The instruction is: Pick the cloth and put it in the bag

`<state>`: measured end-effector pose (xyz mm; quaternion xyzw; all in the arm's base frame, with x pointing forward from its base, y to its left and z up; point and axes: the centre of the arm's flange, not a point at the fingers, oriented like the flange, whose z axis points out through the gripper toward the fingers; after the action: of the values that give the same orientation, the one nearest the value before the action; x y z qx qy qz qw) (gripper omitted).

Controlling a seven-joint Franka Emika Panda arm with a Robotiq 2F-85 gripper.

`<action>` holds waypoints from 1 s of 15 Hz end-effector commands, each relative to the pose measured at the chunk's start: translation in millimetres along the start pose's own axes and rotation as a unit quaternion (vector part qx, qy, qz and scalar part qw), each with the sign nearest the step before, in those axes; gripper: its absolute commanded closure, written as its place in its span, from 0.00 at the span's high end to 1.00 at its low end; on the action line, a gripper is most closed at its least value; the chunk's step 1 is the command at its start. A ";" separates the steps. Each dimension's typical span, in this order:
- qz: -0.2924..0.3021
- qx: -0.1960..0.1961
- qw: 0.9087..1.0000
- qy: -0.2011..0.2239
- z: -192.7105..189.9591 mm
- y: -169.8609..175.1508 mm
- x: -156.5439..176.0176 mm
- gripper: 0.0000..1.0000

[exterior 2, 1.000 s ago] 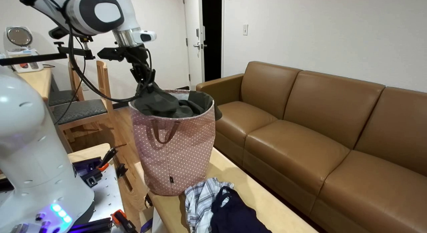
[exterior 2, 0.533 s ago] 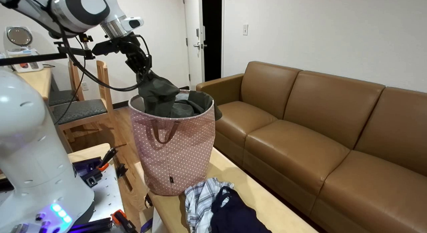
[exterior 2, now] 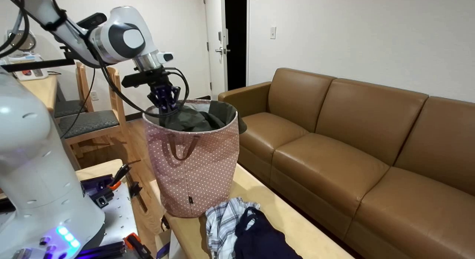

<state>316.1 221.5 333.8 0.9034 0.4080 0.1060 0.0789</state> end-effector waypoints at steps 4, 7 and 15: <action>-0.133 -0.006 0.987 -0.091 70.8 -1.2 16.7 0.04; -0.087 -0.033 0.983 -0.159 101.6 3.7 24.8 0.04; 0.070 -0.075 0.956 -0.276 147.9 15.8 35.1 0.34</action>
<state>375.2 216.8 215.6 0.9038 0.3444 -0.0755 0.2425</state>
